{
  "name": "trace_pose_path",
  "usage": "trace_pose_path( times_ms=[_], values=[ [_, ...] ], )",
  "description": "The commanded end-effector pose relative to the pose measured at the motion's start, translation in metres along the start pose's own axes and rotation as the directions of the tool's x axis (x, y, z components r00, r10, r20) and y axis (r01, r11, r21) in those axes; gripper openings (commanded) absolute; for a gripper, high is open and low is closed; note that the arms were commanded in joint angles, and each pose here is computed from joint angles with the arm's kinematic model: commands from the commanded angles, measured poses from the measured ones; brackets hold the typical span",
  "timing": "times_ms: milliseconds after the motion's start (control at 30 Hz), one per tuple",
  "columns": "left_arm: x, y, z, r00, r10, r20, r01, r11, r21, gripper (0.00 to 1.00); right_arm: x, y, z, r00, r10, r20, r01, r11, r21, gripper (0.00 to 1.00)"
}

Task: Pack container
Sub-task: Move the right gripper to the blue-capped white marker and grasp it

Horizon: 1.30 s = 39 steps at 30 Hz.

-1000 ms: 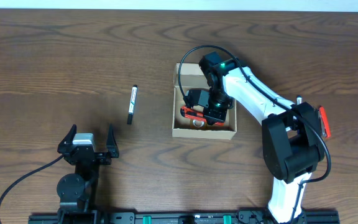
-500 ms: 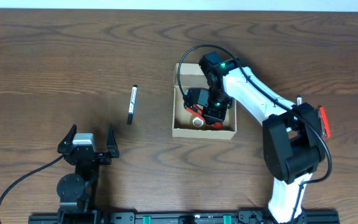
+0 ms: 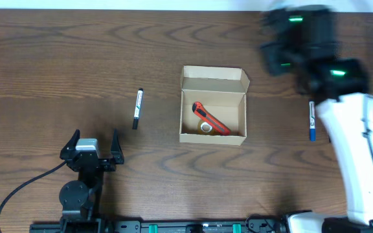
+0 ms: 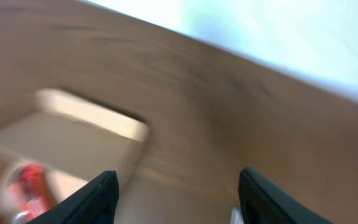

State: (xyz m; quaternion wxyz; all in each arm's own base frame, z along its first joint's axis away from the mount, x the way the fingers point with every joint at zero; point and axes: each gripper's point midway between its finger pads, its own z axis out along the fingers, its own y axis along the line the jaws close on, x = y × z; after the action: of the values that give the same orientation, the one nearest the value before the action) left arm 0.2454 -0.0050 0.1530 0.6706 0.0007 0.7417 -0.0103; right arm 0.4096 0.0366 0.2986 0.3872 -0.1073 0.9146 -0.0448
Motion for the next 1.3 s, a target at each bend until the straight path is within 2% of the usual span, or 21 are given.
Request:
trace_pose_path(
  times_ms=[0,67,200,300,500,700,867,1067,1267],
  values=[
    [0.017,0.004,0.0,0.998,-0.007,-0.059,0.006,1.0,-0.02,0.95,0.056,-0.068,0.018,0.921,0.363,-0.144,-0.324,0.916,0.234,0.71],
    [0.017,0.004,0.0,0.998,-0.007,-0.059,0.006,1.0,-0.019,0.95,0.083,-0.092,0.016,0.872,0.445,-0.204,-0.385,0.881,0.274,0.73],
    [0.017,0.004,0.0,0.998,-0.007,-0.059,0.006,1.0,-0.019,0.95,0.13,-0.119,0.012,0.763,0.564,-0.316,-0.477,0.821,0.314,0.66],
    [0.017,0.004,0.0,0.998,-0.007,-0.059,0.006,1.0,-0.02,0.95,0.154,-0.129,0.015,0.715,0.586,-0.382,-0.477,0.808,0.346,0.67],
    [0.017,0.004,0.0,0.998,-0.007,-0.059,0.006,1.0,-0.02,0.95,0.185,-0.124,0.048,0.711,0.513,-0.481,-0.4,0.858,0.323,0.68],
    [0.017,0.004,0.0,0.998,-0.007,-0.059,0.006,1.0,-0.019,0.95,0.25,-0.102,0.097,0.667,0.455,-0.59,-0.362,0.89,0.277,0.68],
    [0.017,0.004,0.0,0.998,-0.008,-0.059,0.007,1.0,-0.019,0.95,0.278,-0.09,0.116,0.646,0.443,-0.621,-0.367,0.894,0.256,0.65],
    [0.017,0.004,0.0,0.998,-0.007,-0.059,0.006,1.0,-0.019,0.95,0.286,-0.089,0.126,0.638,0.442,-0.631,-0.367,0.894,0.255,0.66],
    [0.017,0.004,0.0,0.998,-0.007,-0.059,0.006,1.0,-0.02,0.95,0.275,-0.094,0.136,0.694,0.402,-0.597,-0.341,0.914,0.219,0.66]
  ],
)
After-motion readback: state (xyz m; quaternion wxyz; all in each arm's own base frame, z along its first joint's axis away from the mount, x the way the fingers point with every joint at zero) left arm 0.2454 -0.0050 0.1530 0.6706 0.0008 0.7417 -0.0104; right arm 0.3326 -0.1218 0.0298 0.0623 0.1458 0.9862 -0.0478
